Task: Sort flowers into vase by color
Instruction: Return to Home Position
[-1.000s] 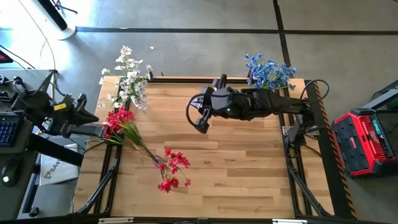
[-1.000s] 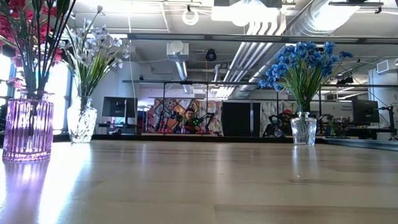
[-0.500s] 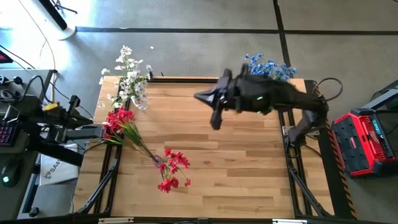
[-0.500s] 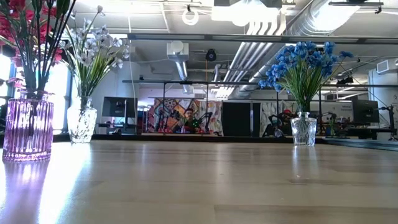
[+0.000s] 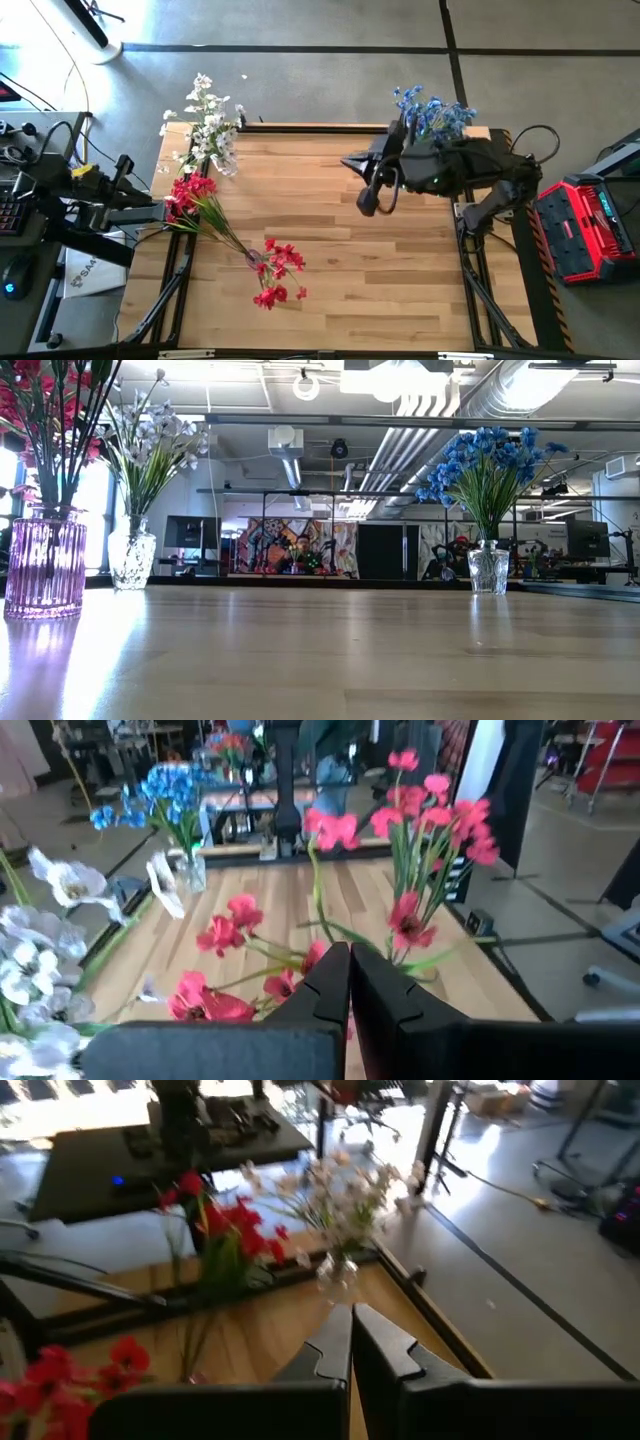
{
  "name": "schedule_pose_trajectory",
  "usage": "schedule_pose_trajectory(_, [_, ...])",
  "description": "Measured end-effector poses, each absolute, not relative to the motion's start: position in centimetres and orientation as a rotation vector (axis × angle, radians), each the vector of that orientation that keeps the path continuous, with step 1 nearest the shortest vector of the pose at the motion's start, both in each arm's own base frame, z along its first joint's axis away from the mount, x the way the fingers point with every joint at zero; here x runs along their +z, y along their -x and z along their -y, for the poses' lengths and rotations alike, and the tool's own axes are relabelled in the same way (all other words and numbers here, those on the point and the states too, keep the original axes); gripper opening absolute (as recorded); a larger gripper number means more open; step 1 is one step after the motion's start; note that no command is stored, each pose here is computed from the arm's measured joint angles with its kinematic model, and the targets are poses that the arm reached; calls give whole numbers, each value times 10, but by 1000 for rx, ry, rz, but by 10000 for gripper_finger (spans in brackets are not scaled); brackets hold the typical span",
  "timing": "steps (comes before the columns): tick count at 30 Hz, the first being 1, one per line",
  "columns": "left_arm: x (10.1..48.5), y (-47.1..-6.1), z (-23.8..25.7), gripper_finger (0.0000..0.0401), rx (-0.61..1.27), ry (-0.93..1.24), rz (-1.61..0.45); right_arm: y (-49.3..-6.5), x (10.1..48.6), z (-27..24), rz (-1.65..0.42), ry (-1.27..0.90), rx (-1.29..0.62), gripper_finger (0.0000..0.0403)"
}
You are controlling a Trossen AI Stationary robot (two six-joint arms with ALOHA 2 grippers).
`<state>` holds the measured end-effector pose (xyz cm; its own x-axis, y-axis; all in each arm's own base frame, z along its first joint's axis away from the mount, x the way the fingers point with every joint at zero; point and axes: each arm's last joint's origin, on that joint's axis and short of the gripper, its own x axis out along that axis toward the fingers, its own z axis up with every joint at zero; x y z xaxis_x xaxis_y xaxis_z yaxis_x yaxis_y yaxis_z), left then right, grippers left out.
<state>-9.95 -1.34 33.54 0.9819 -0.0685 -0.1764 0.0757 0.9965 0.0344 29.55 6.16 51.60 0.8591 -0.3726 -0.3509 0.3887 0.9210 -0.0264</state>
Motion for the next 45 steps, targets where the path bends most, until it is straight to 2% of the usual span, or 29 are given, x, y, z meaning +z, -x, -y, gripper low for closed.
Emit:
schedule_pose_trajectory(4, [328,88,14,0,-82,-33,-222,-285,513,-65,-395,-34,-474,0])
schedule_pose_trajectory(10, [326,83,14,0,-112,-46,-230,-243,527,-65,-359,-56,-540,0])
schedule_pose_trajectory(17, [326,80,14,0,-113,-85,-218,-201,518,-59,-454,-83,-676,0])
schedule_pose_trajectory(22, [322,75,13,0,-96,-74,-241,-177,514,-55,-409,-111,-671,0])
schedule_pose_trajectory(26, [321,73,12,0,-85,-50,-246,-151,490,-48,-391,-163,-720,0])
schedule_pose_trajectory(30, [322,73,12,0,-81,-49,-240,-144,459,-47,-331,-236,-695,0])
schedule_pose_trajectory(41, [322,73,12,0,-90,-49,-239,-153,379,-47,-68,-312,-465,0])
schedule_pose_trajectory(45, [322,73,12,0,-71,-53,-235,-162,353,-42,10,-277,-357,0])
